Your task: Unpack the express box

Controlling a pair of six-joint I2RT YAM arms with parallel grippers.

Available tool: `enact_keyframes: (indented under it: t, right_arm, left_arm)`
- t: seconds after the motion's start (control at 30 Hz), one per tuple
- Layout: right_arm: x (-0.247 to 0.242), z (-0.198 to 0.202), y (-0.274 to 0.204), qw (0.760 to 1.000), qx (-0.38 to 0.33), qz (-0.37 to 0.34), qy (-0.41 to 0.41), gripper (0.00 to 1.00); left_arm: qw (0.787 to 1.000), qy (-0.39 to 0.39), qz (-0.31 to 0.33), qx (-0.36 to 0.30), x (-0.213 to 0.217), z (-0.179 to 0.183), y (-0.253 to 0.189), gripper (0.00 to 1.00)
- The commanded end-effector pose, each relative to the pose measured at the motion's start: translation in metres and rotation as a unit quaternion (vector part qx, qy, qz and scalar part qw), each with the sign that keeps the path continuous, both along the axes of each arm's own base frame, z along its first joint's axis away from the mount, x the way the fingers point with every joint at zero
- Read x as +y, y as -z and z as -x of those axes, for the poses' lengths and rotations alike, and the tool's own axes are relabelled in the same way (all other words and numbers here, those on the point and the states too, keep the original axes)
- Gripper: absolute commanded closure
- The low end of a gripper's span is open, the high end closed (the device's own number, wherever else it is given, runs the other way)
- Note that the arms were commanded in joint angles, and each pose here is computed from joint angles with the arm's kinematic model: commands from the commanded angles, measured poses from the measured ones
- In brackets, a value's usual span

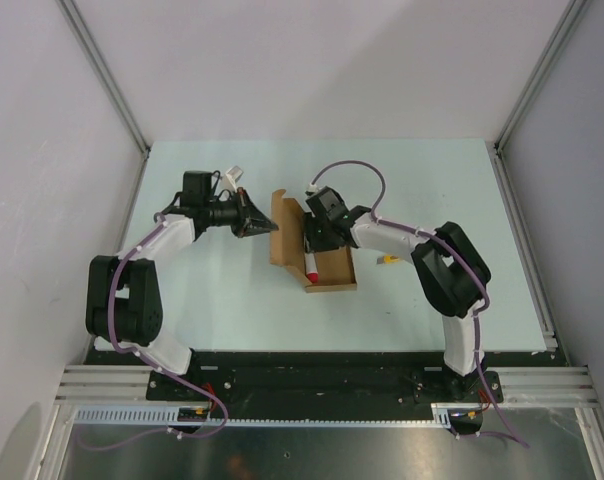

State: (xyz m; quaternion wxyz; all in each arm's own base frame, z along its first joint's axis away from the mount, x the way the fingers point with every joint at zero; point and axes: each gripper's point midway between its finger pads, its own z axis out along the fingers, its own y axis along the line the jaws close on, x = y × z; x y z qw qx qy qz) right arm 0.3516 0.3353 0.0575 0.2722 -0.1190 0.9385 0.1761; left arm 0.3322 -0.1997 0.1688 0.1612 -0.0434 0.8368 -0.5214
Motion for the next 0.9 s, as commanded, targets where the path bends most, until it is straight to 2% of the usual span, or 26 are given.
enact_keyframes:
  t: [0.0,0.37,0.43,0.57,0.67,0.87]
  right_arm:
    - [0.005,0.004,0.017,1.000,0.002,0.019,-0.008,0.59]
    - [0.006,0.004,0.028,0.999,-0.014,0.045,-0.003,0.52]
    - [0.003,0.004,0.032,0.999,-0.013,0.053,-0.001,0.56]
    - [0.000,0.002,0.026,0.998,-0.022,0.059,0.007,0.75]
    - [0.003,-0.001,0.009,0.998,-0.037,0.046,0.006,0.84]
    - [-0.015,-0.021,-0.045,0.997,-0.069,0.014,0.042,0.84]
  left_arm:
    - [1.000,0.014,0.011,-0.023,-0.006,-0.005,-0.014,1.00]
    - [1.000,0.016,0.012,-0.021,-0.007,-0.004,-0.012,1.00]
    - [1.000,0.016,0.012,-0.023,-0.007,-0.004,-0.013,1.00]
    - [1.000,0.017,0.012,-0.023,-0.007,-0.004,-0.014,1.00]
    - [0.999,0.017,0.012,-0.024,-0.007,-0.004,-0.014,1.00]
    - [0.999,0.009,0.006,-0.034,-0.005,-0.007,-0.018,1.00]
